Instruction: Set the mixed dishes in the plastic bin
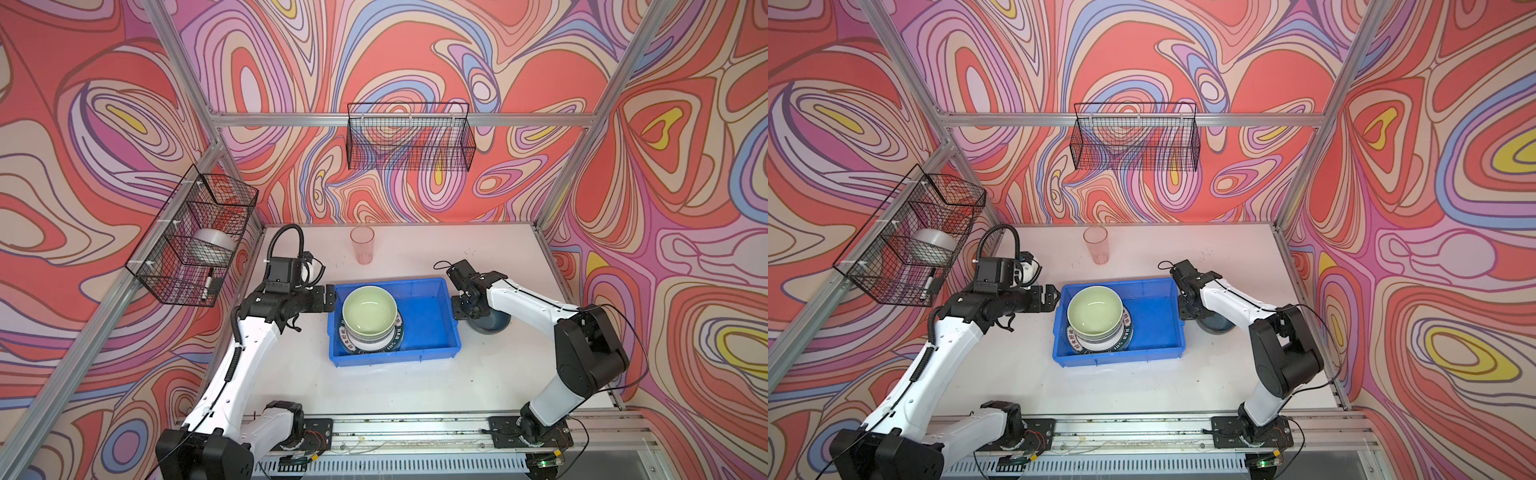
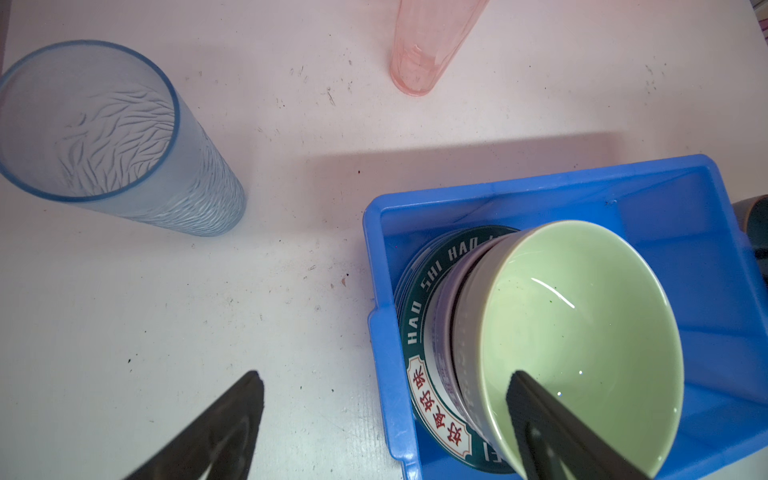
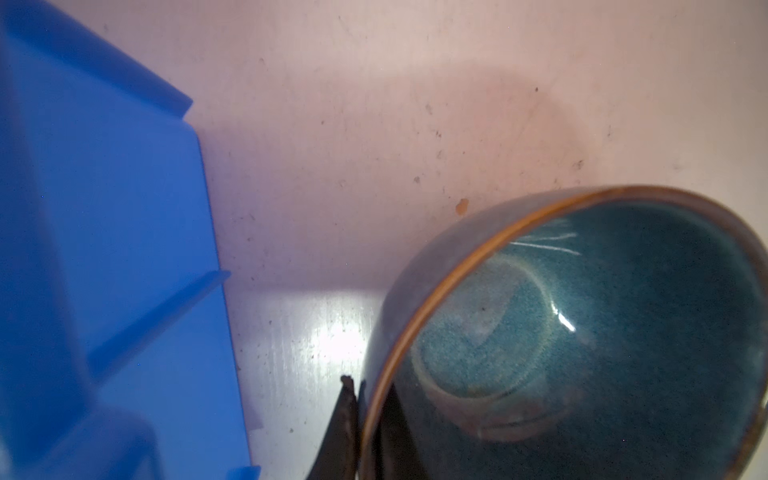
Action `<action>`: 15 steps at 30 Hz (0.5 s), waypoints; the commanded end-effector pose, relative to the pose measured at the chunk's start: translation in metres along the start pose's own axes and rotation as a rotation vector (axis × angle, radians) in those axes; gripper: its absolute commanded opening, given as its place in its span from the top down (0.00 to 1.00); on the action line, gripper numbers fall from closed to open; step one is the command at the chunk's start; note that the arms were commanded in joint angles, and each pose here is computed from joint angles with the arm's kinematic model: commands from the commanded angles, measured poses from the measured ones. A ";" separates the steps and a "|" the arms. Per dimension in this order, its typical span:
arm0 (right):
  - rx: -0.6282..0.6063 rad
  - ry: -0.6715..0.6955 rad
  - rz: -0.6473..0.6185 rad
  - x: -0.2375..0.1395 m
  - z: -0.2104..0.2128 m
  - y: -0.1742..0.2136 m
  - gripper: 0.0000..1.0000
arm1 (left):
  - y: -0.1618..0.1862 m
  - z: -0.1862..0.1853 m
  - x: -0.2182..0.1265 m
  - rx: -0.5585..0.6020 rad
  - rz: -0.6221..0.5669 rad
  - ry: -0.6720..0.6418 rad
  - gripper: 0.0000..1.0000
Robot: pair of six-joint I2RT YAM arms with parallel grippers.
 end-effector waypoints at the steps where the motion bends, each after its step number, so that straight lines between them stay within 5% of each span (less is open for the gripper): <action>1: 0.005 -0.058 -0.031 -0.008 0.005 -0.012 0.86 | 0.005 0.002 -0.002 0.010 0.010 -0.019 0.05; 15: 0.018 -0.077 -0.045 -0.044 -0.005 -0.009 0.67 | 0.006 0.003 -0.001 0.007 0.012 -0.028 0.04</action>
Point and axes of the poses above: each gripper's point midway between its finger pads, its own x axis out along the fingers, its own z axis along the line the jaws close on, y = z × x, the point moved 6 cm from there along -x, back along the fingers, and after that the axes turned 7 degrees about -x, right-handed, at the moved point
